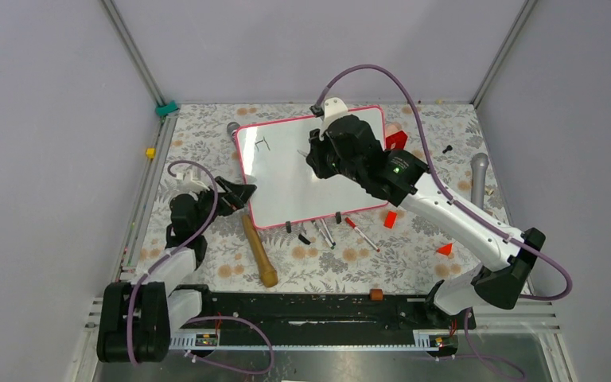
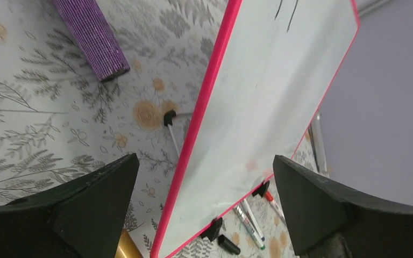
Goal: Write a sentence on the whiteboard
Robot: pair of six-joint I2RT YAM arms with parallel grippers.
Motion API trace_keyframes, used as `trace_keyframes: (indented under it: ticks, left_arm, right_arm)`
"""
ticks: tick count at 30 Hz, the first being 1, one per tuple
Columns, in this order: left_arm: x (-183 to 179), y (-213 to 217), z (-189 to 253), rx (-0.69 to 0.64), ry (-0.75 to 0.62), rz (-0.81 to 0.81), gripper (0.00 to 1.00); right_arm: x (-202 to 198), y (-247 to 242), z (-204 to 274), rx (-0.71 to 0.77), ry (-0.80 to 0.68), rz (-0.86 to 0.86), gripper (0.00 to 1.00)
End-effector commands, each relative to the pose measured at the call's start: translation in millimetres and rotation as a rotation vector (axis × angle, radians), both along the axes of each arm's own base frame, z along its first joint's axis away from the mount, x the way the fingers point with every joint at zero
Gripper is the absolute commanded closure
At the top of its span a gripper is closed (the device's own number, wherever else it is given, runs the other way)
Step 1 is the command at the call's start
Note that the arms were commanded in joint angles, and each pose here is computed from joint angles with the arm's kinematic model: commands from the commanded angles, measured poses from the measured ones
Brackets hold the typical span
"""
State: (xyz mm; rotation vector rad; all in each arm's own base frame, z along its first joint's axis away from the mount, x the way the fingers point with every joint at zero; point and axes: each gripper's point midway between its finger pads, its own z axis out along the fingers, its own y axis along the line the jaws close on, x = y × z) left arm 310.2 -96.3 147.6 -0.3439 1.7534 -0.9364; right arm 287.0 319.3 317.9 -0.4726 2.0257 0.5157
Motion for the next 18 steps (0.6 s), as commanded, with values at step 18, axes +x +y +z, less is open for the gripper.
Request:
trace_keyframes:
  ticks: [18]
  left_arm:
    - [13, -48, 25, 0.083, -0.325, -0.329, 0.02]
  right_arm:
    - [24, 6, -13, -0.049, 0.02, 0.011, 1.0]
